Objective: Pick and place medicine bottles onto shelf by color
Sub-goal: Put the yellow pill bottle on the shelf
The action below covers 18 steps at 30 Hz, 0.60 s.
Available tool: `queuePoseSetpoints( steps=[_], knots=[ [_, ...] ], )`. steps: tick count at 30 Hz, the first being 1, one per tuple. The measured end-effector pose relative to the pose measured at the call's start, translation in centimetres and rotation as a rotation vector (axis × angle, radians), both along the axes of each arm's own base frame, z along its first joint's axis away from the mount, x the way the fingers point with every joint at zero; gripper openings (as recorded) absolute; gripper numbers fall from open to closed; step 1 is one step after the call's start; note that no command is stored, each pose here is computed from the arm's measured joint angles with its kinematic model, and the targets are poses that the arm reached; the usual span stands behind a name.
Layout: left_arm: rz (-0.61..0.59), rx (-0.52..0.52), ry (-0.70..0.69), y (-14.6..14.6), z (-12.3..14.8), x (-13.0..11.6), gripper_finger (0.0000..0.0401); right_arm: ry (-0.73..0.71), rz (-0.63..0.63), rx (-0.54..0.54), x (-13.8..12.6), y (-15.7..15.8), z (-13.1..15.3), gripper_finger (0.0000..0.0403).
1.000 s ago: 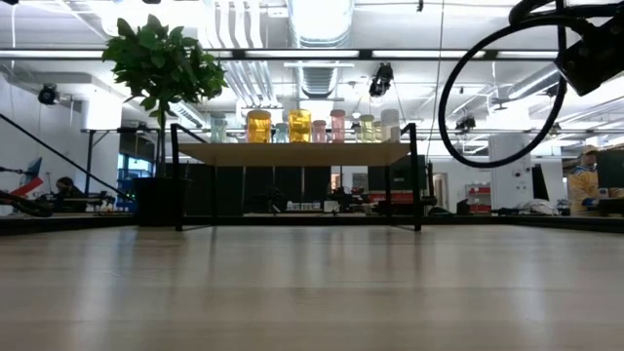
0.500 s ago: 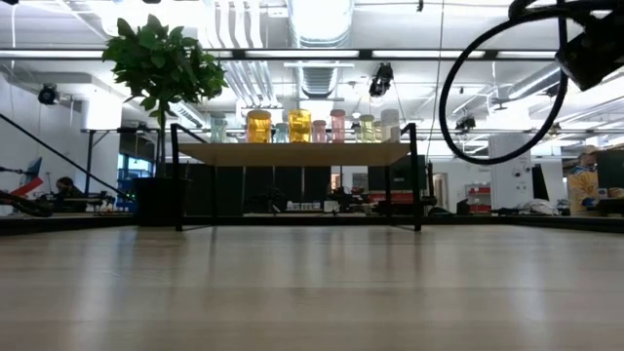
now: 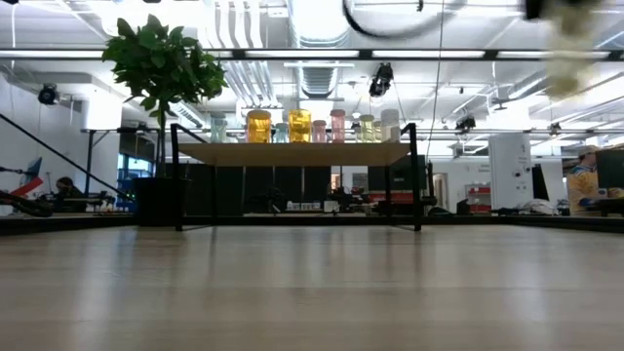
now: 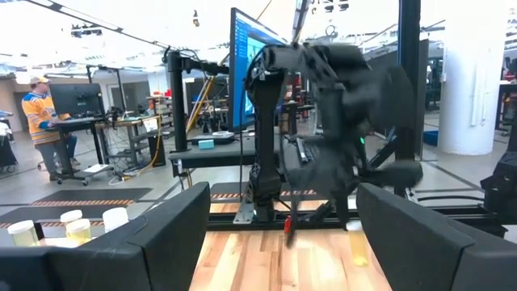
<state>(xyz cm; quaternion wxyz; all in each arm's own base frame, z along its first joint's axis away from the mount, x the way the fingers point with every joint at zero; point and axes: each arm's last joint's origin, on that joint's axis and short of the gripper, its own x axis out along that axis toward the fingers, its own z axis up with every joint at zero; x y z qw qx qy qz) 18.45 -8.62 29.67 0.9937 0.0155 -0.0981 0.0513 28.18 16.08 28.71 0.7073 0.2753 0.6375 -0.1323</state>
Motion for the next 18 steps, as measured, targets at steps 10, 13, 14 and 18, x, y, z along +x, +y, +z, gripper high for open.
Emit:
queuePoseSetpoints(
  steps=[10,13,14,18],
  knots=[
    [0.000,0.000,0.001,0.0,0.0,0.0,0.0294,-0.296,0.211,-0.181,3.1,-6.2,7.9,0.0111],
    [0.000,0.000,0.001,0.0,0.0,0.0,0.0294,-0.354,0.336,-0.322,3.3,-8.9,10.2,0.0111],
    [0.000,0.000,0.001,0.0,0.0,0.0,0.0294,-0.367,0.380,-0.384,3.4,-9.9,10.9,0.0111],
    [0.000,0.001,0.001,0.0,0.0,0.0,0.0294,-0.347,0.574,-0.687,3.2,-13.7,13.4,0.0111]
  ],
)
